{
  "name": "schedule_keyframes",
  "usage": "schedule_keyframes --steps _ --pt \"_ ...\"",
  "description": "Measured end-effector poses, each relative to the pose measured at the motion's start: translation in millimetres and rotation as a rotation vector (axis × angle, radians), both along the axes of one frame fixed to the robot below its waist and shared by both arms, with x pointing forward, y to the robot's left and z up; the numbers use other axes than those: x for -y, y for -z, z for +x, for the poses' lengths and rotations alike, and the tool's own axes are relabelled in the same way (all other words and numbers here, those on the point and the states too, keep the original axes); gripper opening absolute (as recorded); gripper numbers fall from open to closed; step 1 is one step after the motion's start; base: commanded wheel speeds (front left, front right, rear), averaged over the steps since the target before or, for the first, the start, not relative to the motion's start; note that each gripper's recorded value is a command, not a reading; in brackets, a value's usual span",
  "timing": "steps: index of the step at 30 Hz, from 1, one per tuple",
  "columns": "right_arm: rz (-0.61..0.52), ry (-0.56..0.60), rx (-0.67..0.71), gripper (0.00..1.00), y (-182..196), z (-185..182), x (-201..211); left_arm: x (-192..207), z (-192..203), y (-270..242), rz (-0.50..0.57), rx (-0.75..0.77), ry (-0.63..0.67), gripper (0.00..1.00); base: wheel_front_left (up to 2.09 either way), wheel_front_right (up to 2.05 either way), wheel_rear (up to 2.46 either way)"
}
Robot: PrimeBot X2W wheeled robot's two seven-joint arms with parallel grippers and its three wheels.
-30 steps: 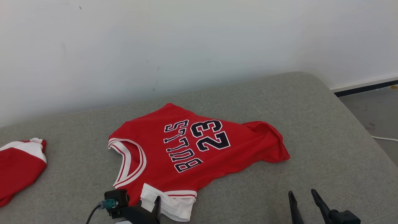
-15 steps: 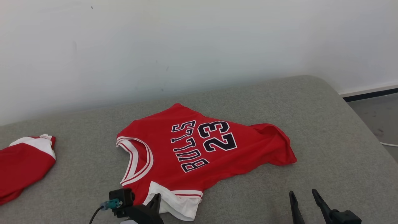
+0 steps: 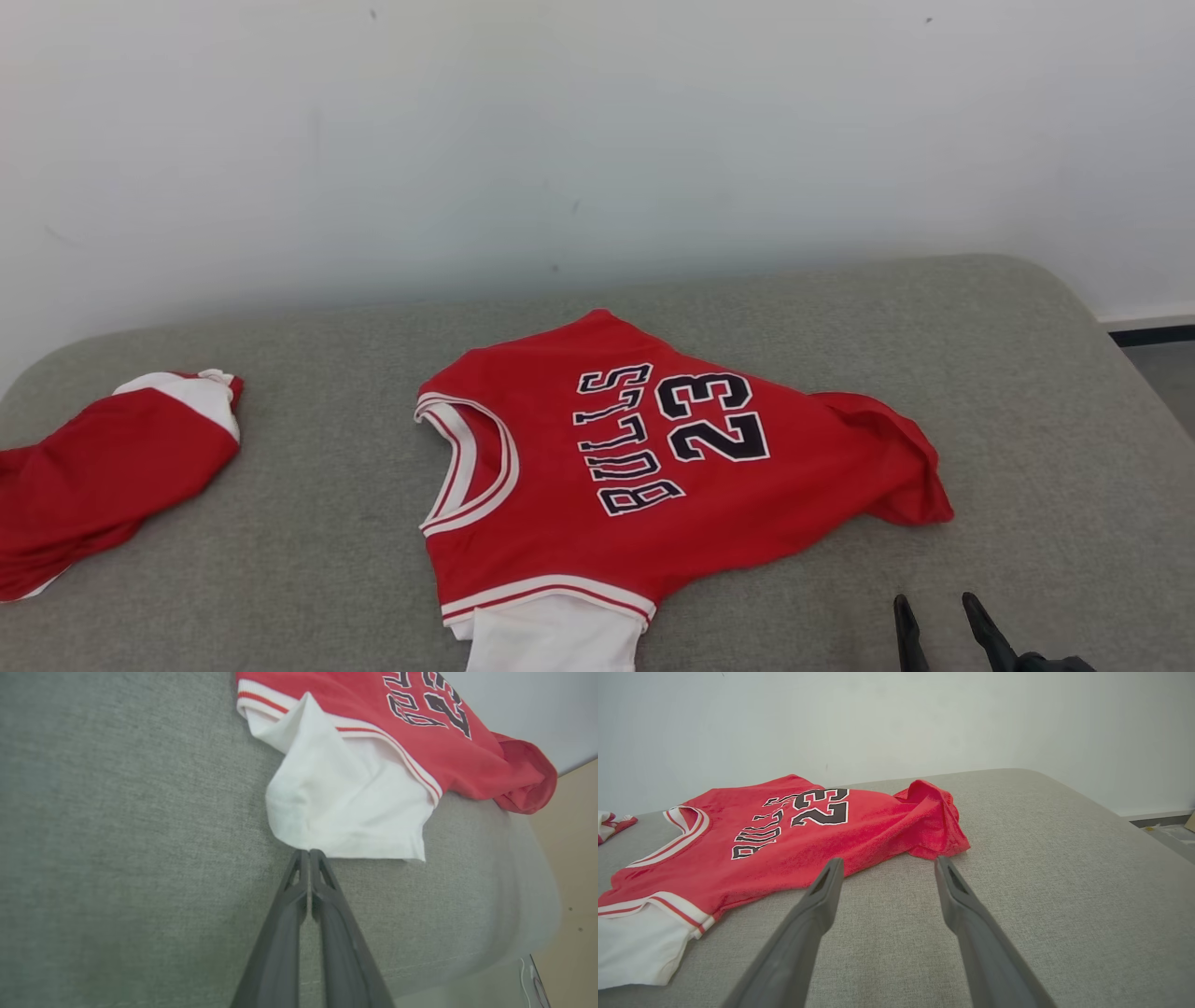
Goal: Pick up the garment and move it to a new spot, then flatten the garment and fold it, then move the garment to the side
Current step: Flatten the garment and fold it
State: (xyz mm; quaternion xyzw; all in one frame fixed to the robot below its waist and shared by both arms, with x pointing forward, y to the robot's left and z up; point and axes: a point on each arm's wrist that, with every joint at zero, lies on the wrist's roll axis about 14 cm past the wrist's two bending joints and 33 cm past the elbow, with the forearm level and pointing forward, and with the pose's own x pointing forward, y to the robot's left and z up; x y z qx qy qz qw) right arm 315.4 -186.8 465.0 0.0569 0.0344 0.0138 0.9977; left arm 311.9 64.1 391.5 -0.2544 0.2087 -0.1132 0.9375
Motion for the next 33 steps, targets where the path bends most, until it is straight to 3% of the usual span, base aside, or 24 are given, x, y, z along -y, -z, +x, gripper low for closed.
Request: schedule_keyframes --steps 7,11,18,24,32,33 --pt "-0.003 -0.053 0.003 1.0 -2 10 -15 -48 -1 -9 0.125 0.011 -0.108 1.0 0.0 0.0 0.0" --pt "-0.004 -0.066 0.005 1.0 -2 12 -19 -70 17 -46 0.12 0.102 -0.196 1.0 0.0 0.0 0.0" --pt "-0.004 -0.064 -0.004 1.0 0 9 -19 -51 55 -68 0.188 0.099 -0.081 1.0 0.0 0.0 0.0" --pt "-0.016 -0.035 0.001 1.0 -3 6 -11 -33 71 -41 0.28 -0.013 0.017 1.0 0.0 0.0 0.0" --pt "-0.022 0.039 -0.017 1.0 0 -6 11 -25 83 -9 0.336 -0.137 0.053 1.0 0.0 0.0 0.0" --pt "-0.023 0.048 -0.019 1.0 1 -7 14 -23 84 -6 0.332 -0.153 0.056 0.93 0.0 0.0 0.0"
